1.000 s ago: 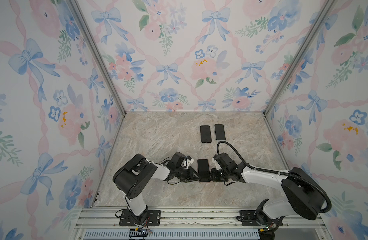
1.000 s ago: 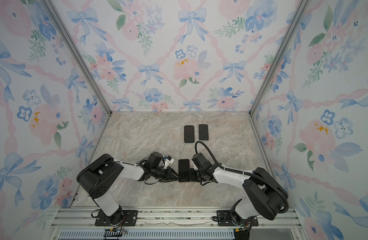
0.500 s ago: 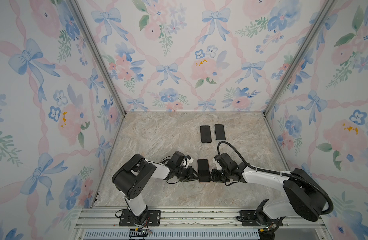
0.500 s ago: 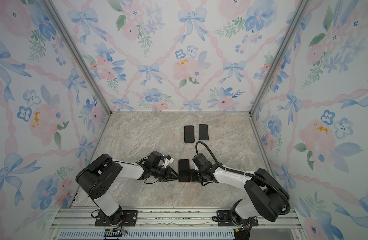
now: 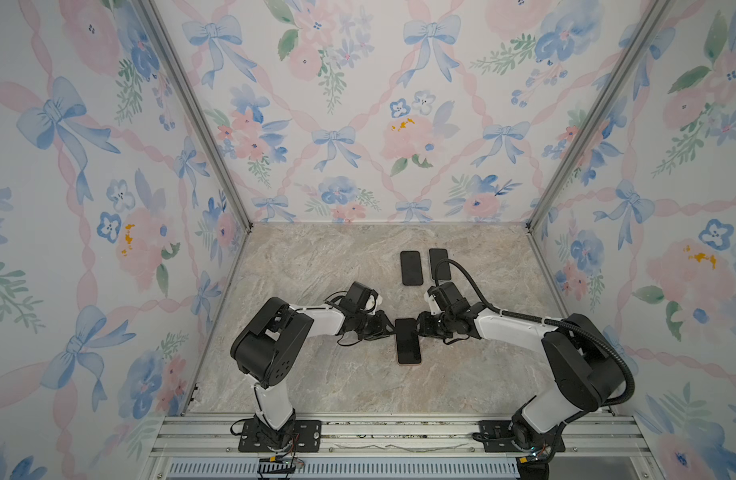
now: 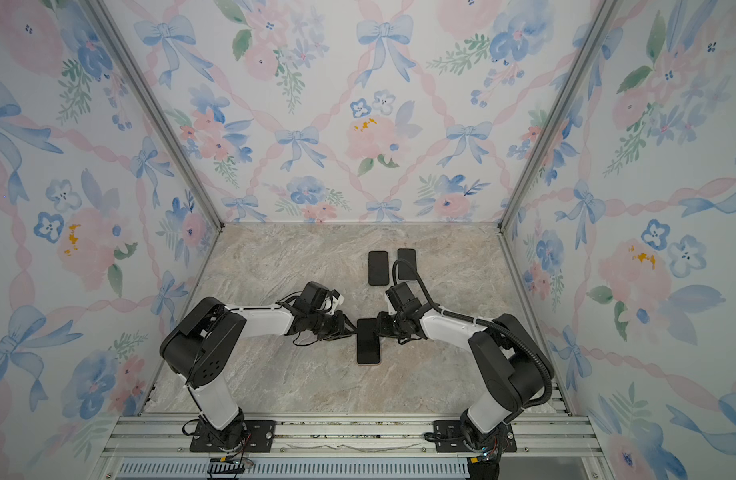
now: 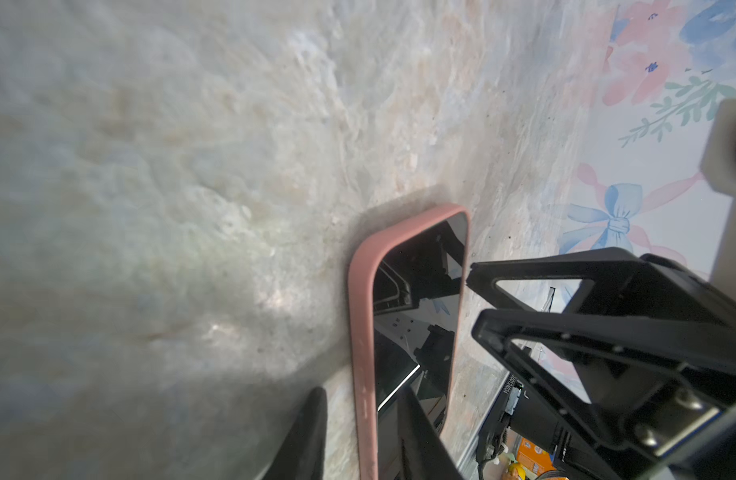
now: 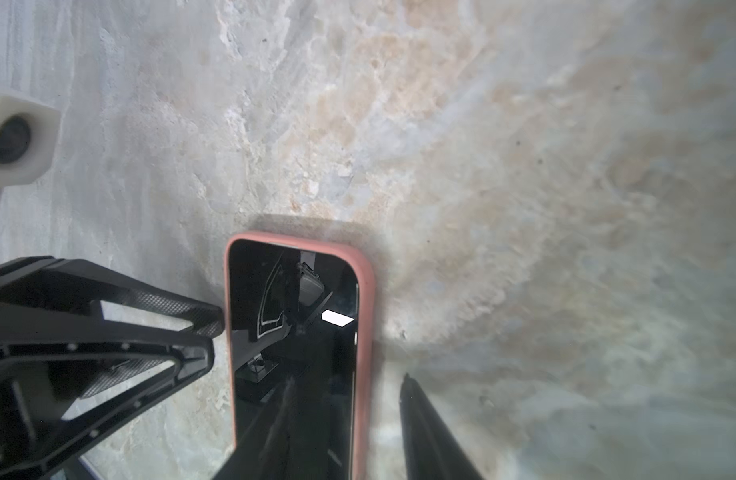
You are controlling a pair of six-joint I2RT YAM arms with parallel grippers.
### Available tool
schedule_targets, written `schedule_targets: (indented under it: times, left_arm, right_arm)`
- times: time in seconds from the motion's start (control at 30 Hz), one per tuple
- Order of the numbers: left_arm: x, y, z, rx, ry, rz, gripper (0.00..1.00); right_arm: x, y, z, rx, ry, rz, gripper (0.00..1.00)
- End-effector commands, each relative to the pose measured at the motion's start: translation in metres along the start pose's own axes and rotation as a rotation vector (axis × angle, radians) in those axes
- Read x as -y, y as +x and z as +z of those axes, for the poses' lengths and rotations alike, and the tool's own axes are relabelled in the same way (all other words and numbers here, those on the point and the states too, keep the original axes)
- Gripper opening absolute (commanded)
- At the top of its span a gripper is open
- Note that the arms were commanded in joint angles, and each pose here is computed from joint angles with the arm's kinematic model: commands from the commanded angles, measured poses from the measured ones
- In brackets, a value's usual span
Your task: Put the phone into the phone case
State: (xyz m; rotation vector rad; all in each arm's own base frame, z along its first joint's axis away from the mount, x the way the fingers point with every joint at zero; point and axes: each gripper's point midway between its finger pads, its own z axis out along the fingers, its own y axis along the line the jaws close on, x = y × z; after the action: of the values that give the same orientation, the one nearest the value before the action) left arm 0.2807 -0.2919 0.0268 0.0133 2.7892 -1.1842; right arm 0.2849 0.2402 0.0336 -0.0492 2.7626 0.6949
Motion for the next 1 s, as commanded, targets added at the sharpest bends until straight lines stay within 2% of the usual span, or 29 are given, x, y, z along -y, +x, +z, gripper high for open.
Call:
schedule_targets:
  times: [0.0, 0.17, 0.6, 0.83, 0.97]
  left_arm:
    - [-0.016, 0.009, 0.010, -0.044, -0.057, -0.008, 0.31]
    - [-0.015, 0.010, 0.015, -0.059, -0.057, -0.004, 0.31]
    - [-0.015, 0.013, 0.017, -0.068, -0.058, 0.011, 0.30]
    - [-0.015, 0.012, 0.012, -0.051, -0.065, 0.027, 0.29]
    - [-0.022, 0.009, -0.001, 0.000, -0.152, 0.058, 0.30]
  right_arm:
    - [-0.007, -0.007, 0.004, 0.001, -0.026, -0.018, 0.44]
    - [-0.004, -0.002, 0.012, -0.019, -0.020, -0.012, 0.41]
    - [-0.003, 0.009, 0.023, -0.049, -0.001, -0.015, 0.17]
    - [-0.002, 0.008, 0.012, -0.050, 0.040, -0.031, 0.20]
    - [-0.003, 0.002, -0.007, -0.022, 0.103, -0.062, 0.25]
